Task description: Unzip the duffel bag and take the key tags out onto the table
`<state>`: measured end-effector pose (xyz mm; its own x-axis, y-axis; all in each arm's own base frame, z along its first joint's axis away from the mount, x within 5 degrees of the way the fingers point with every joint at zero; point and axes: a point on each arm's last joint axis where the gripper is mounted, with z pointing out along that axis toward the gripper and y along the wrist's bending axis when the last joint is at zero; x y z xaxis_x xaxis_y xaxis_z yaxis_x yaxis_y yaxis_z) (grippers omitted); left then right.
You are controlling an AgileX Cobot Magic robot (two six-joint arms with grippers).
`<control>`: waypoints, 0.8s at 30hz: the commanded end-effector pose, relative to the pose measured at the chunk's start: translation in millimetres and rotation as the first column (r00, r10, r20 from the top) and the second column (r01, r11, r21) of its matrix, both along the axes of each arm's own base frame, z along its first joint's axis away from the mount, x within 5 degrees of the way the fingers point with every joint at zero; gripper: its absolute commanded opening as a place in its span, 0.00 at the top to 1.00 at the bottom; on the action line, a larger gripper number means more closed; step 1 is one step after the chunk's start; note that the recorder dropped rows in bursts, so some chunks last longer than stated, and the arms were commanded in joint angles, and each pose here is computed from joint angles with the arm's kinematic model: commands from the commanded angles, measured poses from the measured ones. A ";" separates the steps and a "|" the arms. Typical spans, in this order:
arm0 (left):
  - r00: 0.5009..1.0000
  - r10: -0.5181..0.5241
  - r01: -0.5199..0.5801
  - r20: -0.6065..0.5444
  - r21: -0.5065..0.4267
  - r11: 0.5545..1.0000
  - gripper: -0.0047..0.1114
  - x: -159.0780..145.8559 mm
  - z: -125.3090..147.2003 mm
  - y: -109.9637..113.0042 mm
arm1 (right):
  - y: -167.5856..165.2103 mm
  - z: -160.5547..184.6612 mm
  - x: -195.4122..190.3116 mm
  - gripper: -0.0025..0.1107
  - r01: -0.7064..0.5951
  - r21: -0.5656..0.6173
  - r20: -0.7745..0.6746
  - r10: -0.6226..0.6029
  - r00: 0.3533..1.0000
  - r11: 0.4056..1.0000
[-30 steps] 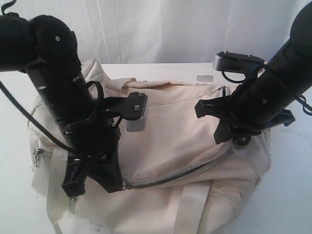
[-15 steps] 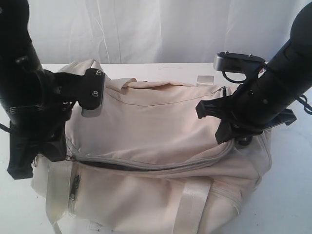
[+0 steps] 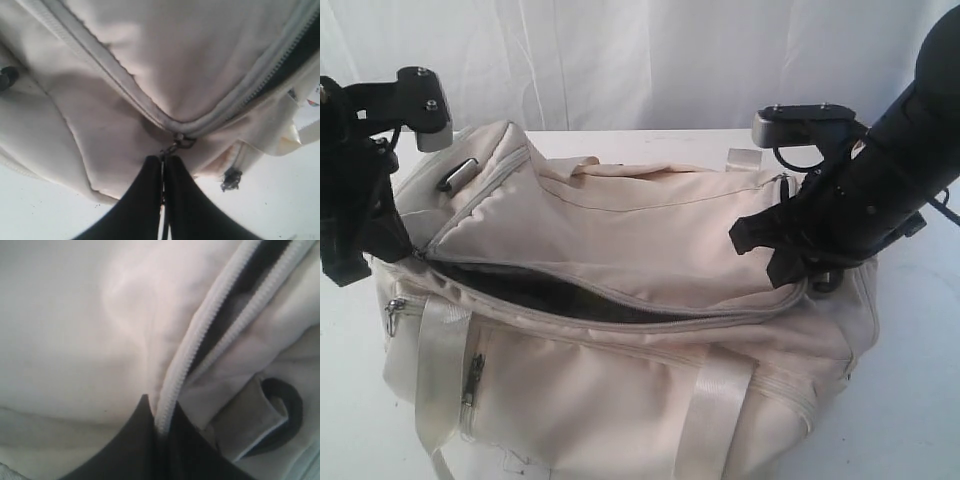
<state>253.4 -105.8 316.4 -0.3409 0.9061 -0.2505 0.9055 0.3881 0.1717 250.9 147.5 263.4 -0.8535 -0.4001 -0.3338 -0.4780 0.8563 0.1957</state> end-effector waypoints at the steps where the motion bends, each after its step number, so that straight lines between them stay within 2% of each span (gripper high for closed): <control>1: 0.999 0.032 -0.030 0.041 -0.036 0.999 0.96 0.4 4.3 3.1 | -3.5 -0.5 3.5 0.94 -0.071 -0.036 0.060 0.073 0.995 0.997; 3: 0.999 0.034 -0.032 0.026 -0.078 0.996 0.96 -1.9 5.8 -0.1 | -4.3 3.1 -0.2 0.85 -0.089 -0.034 0.050 0.090 0.995 0.995; 6: 1.000 -0.012 0.009 -0.021 -0.123 0.992 0.96 -10.0 8.5 -3.9 | -6.0 19.6 -4.1 0.65 -0.100 -0.024 0.086 0.101 0.991 0.995; 8: 0.997 -0.065 0.057 -0.043 -0.169 0.984 0.96 -16.6 12.1 -7.6 | -7.2 36.9 -6.5 0.50 -0.128 -0.014 0.152 0.128 0.980 0.992; 10: 0.993 -0.106 0.095 -0.044 -0.215 0.972 0.96 -21.6 16.4 -10.9 | -7.8 60.7 -10.8 0.41 -0.159 0.016 0.235 0.151 0.960 0.987; 12: 0.991 -0.129 0.118 -0.031 -0.247 0.962 0.96 -25.5 21.1 -12.5 | -4.4 85.3 -18.6 0.42 -0.215 0.094 0.317 0.176 0.932 0.972; 14: 0.991 -0.133 0.124 -0.016 -0.251 0.960 0.96 -27.2 23.7 -12.0 | 4.9 103.3 -29.2 0.42 -0.327 0.166 0.399 0.240 0.885 0.930; 16: 0.991 -0.134 0.127 -0.013 -0.251 0.960 0.96 -27.7 24.3 -11.9 | 21.5 112.3 -42.7 0.42 -0.494 0.191 0.479 0.358 0.801 0.848; 18: 0.991 -0.133 0.126 -0.011 -0.237 0.963 0.96 -27.2 23.8 -10.7 | 41.0 113.3 -54.2 0.42 -0.595 0.180 0.526 0.434 0.731 0.783; 20: 0.991 -0.130 0.125 -0.010 -0.231 0.965 0.96 -27.1 23.6 -10.2 | 59.9 107.3 -62.3 0.42 -0.641 0.155 0.540 0.480 0.692 0.751; 24: 0.991 -0.131 0.125 -0.009 -0.227 0.966 0.96 -26.9 23.5 -9.9 | 104.1 86.8 -74.3 0.42 -0.724 0.033 0.583 0.574 0.574 0.689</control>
<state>231.9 -116.7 338.6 -0.2336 0.8630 -0.4480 0.9477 0.3051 0.0935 183.6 226.1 363.4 -0.1757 -0.5875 -0.7899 -0.9560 0.2934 -0.0055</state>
